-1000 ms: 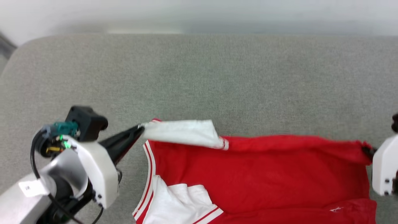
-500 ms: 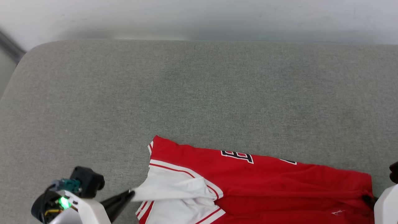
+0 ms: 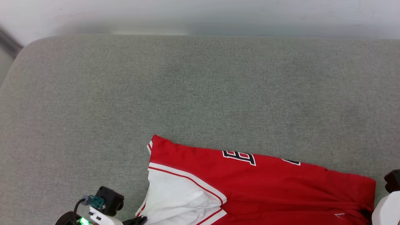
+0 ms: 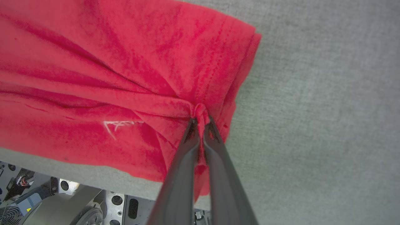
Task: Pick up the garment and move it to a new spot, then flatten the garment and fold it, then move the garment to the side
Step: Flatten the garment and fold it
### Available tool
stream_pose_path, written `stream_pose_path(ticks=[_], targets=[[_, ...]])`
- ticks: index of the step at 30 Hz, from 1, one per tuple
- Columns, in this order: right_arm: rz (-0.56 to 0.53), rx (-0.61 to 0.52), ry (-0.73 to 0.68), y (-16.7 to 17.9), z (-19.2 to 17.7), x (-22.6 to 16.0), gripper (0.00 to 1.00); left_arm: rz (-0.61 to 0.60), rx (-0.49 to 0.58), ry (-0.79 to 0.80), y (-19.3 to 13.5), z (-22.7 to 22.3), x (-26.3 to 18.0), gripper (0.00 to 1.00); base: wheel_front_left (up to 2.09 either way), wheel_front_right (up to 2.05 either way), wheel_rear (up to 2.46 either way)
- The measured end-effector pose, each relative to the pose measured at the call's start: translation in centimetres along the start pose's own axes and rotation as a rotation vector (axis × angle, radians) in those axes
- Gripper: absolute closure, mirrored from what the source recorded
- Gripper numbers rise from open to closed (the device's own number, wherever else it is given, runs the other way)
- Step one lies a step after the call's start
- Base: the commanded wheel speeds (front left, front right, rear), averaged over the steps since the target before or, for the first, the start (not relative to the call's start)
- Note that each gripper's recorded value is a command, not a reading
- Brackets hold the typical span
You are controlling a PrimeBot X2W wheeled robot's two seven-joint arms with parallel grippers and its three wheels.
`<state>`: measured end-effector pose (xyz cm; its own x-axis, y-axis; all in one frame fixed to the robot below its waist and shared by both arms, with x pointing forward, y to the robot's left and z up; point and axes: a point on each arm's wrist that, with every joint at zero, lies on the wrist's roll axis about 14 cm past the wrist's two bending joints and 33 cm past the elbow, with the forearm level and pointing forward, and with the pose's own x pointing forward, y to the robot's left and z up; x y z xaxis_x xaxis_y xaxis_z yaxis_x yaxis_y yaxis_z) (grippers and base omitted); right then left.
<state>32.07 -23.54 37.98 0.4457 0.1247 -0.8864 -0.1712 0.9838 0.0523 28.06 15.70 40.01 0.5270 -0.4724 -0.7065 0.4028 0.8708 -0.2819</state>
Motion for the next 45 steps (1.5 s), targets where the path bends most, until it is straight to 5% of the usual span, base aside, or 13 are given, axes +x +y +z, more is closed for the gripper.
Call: stream_pose_path(ticks=[5,6,7,8,18,29,45], targets=[[0.002,-0.028,0.021,0.1,-0.6,0.6,1.0,-0.004,0.005,0.022,0.1,-0.8,0.8,1.0,0.0,0.0,0.0],[0.004,-0.032,0.024,0.2,-0.8,0.7,0.93,0.003,0.014,0.018,0.3,-0.7,0.9,0.6,0.0,0.0,0.0],[0.007,-0.036,0.022,0.3,-0.8,0.8,0.22,0.011,0.027,0.016,0.5,-0.7,1.0,0.0,0.0,0.0,0.0],[0.007,-0.039,0.015,0.3,-0.7,0.9,0.0,0.017,0.037,0.017,0.6,-0.7,1.0,0.0,0.0,0.0,0.0],[0.044,-0.024,-0.113,1.5,1.3,-0.1,0.0,0.028,0.045,-0.224,-0.3,3.8,0.7,0.0,0.0,0.0,0.0],[0.038,0.131,-0.275,0.9,4.3,-2.7,0.0,0.235,0.079,-0.771,2.4,13.0,-3.8,0.0,0.0,0.0,0.0],[-0.039,0.447,-0.179,-0.8,0.1,0.0,0.0,0.532,0.114,-1.139,4.2,17.5,-10.4,0.0,0.0,0.0,0.0]])
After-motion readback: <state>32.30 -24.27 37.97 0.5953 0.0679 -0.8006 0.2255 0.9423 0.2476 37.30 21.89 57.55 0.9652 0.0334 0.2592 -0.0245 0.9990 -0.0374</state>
